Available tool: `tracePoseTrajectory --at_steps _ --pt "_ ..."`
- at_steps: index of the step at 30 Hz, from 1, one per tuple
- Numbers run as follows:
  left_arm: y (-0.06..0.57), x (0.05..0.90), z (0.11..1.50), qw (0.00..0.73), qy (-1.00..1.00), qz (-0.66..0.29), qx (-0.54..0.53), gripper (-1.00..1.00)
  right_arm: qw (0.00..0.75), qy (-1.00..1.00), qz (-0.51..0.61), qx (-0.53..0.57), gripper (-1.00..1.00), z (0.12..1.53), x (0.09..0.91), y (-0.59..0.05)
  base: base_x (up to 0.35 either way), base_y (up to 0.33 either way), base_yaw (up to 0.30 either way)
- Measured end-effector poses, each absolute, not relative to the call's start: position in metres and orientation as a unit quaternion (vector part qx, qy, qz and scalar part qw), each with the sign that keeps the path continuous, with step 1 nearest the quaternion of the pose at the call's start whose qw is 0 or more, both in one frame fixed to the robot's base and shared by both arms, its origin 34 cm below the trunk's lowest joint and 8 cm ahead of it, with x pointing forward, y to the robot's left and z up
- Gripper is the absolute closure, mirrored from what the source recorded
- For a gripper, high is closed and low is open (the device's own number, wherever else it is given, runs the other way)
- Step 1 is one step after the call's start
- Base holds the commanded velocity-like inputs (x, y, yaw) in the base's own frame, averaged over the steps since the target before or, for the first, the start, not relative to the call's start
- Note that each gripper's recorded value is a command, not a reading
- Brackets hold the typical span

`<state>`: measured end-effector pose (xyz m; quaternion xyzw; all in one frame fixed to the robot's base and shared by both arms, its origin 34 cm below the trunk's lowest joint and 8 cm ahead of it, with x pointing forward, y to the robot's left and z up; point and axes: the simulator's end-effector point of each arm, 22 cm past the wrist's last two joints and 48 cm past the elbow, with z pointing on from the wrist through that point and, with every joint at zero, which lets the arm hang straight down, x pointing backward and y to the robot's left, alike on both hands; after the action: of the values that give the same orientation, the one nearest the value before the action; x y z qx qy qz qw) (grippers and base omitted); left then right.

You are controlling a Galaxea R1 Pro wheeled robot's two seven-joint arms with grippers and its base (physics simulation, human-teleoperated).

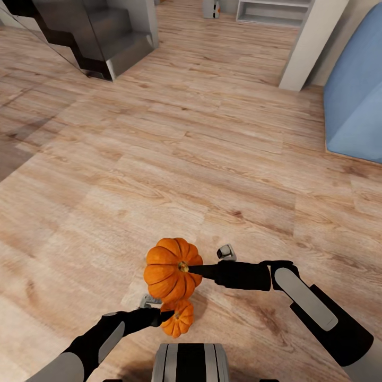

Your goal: Place each of the two pumpkins and all three candles from the living room inside a cabinet in the living room (use any cabinet), then make sure every cabinet is closed, and position the cauldron so it is next to a table in the living room.

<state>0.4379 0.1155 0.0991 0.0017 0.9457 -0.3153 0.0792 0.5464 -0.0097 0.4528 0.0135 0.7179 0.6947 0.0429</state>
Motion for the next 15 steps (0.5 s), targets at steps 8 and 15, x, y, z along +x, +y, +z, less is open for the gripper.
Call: tracePoseTrajectory --at_steps 8,15 --pt "0.11 0.42 0.111 0.062 0.926 -0.372 0.005 -1.0 0.042 0.713 0.7 0.013 1.0 0.456 0.546 -0.01 0.0 0.0 0.0" --pt "0.11 0.42 0.111 0.062 0.926 -0.372 0.004 -1.0 0.042 0.687 0.725 0.013 1.0 0.472 0.545 -0.018 0.0 0.0 0.0"
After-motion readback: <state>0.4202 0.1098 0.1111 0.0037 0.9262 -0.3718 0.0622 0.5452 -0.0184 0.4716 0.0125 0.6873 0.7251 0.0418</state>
